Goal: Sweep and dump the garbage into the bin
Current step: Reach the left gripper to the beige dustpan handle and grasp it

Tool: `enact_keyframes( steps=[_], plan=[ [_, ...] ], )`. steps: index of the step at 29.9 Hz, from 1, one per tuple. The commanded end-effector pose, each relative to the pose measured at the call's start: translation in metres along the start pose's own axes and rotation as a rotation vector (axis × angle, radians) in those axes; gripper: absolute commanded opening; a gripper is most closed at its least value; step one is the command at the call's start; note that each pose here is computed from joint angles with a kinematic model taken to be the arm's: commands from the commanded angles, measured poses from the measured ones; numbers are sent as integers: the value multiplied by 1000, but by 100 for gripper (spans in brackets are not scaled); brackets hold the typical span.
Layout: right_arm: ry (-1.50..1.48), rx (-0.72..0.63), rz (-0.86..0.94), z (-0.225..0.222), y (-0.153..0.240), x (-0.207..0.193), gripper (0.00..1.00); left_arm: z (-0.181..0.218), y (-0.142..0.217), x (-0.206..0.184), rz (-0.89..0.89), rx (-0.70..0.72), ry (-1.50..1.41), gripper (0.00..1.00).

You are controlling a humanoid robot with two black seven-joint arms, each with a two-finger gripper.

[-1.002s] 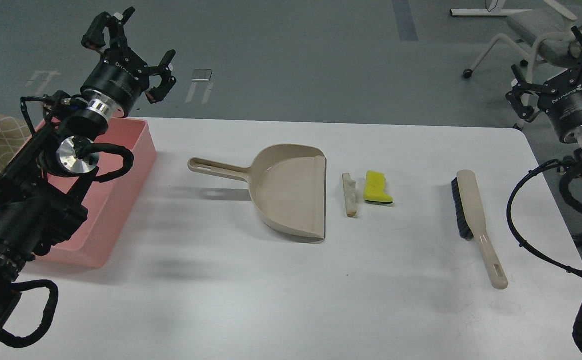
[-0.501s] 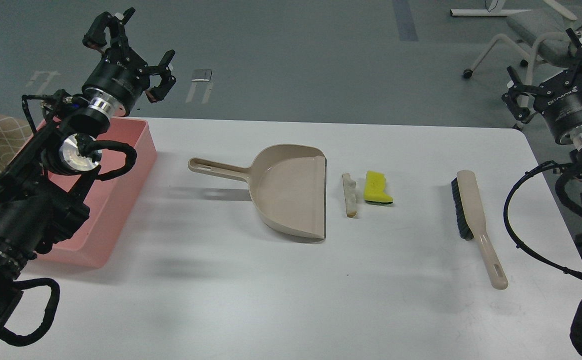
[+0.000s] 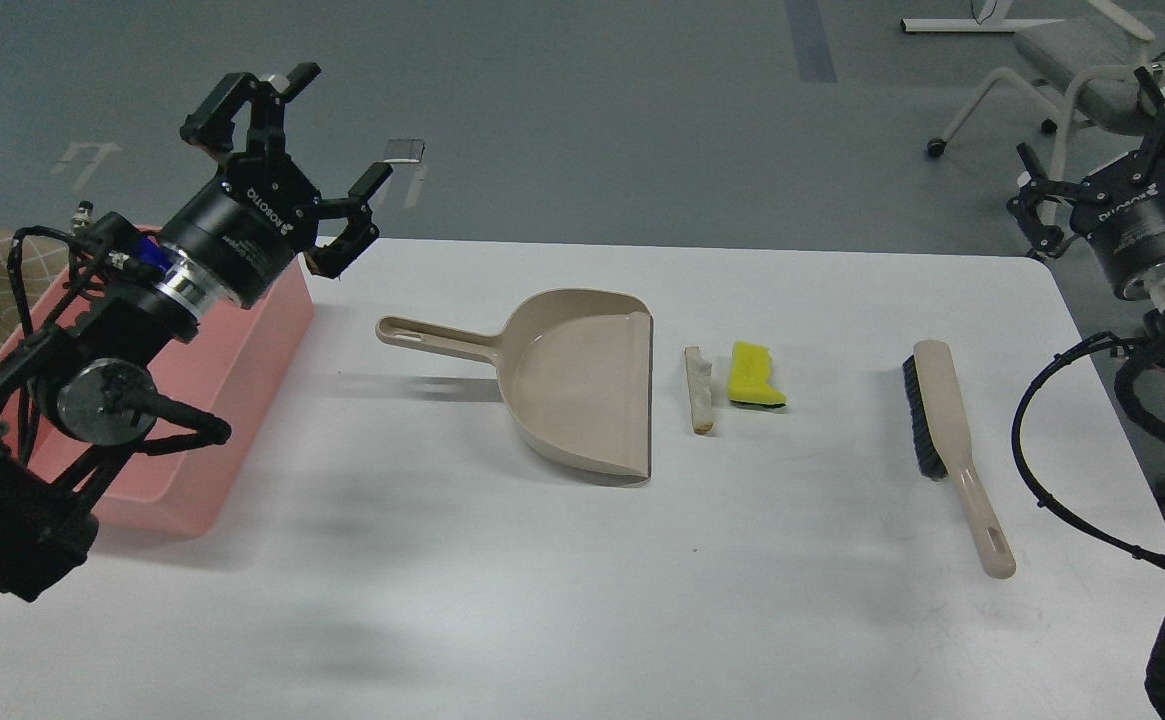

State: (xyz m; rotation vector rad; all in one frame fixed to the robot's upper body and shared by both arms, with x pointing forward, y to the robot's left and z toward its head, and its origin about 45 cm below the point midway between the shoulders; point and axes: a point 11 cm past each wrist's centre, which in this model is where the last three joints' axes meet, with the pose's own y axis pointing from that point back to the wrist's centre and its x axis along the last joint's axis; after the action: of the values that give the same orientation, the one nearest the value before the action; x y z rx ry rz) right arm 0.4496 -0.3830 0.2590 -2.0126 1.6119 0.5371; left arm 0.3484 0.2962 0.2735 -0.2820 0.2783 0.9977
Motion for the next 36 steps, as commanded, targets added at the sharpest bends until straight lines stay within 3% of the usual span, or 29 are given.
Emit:
enact_keyframes(
  steps=[1, 7, 10, 19, 29, 36],
  plan=[
    [1, 0, -3, 0, 1, -1, 100, -29, 24, -20, -13, 79, -80, 96],
    [4, 5, -9, -2, 0, -2, 100, -74, 33, -39, -22, 172, -281, 84],
    [8, 7, -16, -2, 2, -4, 100, -88, 39, -27, 15, 231, -399, 81],
    [28, 9, -8, -7, 11, 2, 100, -116, 44, 38, 203, 338, -475, 78],
    [31, 10, -17, -8, 11, -1, 100, -155, 28, 36, 179, 411, -443, 79],
    [43, 12, -8, -12, 14, 3, 100, -151, -2, 42, 199, 386, -445, 79]
  ],
)
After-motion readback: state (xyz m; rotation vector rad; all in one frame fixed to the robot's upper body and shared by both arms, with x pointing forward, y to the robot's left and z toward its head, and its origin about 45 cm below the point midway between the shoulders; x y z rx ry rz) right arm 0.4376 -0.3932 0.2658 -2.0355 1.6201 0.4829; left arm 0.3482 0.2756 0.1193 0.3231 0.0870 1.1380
